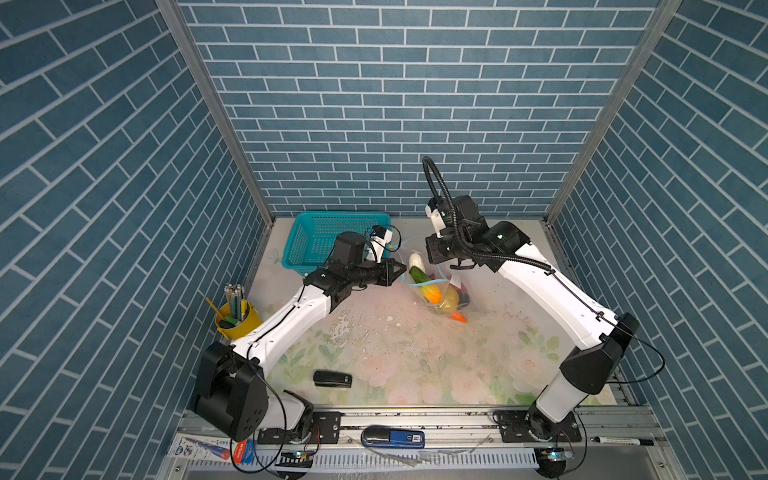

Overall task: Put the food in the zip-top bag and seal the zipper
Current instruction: 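Move the left gripper to the bag's blue zipper edge and grasp it, then lift the bag by its zipper with both grippers, pulling the edges taut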

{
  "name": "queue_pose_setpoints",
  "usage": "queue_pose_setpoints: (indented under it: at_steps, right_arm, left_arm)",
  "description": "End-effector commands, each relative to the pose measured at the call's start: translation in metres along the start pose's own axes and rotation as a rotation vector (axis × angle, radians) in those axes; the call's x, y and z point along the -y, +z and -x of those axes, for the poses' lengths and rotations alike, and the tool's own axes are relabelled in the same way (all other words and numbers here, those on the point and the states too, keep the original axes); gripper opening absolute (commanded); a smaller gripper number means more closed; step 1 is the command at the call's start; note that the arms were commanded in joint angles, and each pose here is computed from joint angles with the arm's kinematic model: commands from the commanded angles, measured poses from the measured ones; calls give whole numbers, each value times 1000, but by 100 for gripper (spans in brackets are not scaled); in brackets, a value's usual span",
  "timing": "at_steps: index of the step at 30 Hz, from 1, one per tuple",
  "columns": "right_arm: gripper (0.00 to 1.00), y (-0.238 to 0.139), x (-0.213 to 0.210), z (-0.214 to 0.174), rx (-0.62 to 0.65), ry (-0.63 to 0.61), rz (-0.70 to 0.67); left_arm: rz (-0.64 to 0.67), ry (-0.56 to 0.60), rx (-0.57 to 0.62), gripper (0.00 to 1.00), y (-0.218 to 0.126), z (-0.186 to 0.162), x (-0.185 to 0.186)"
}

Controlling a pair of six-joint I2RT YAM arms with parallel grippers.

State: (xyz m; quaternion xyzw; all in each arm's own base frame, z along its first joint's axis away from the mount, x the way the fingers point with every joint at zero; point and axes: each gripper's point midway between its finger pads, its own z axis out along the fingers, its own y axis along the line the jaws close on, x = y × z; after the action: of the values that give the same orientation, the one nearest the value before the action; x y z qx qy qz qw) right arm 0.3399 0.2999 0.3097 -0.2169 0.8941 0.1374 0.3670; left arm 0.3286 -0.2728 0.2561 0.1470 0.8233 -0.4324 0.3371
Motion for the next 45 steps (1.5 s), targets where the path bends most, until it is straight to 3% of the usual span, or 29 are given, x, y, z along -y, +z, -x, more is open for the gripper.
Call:
queue_pose_setpoints:
  at_steps: [1, 11, 19, 25, 34, 45]
  right_arm:
    - [0, -10, 13, 4, 9, 11, -47]
    - [0, -36, 37, 16, 57, 0, -135]
    - [0, -67, 42, 33, 113, 16, -140]
    - [0, -84, 45, 32, 88, 20, -156]
    - [0, -107, 74, 28, 96, -11, -306]
    - [0, -133, 88, 29, 139, 0, -367]
  left_arm:
    - [-35, 28, 43, 0, -10, 16, 22]
    - [-53, 16, 54, 0, -5, 22, 26]
    - [-104, 29, 92, 0, -4, 46, 58]
    - [-162, 29, 129, 0, -5, 68, 90]
    - [-119, 63, 181, 0, -20, 87, 96]
    - [-189, 14, 115, 0, 26, 74, 102]
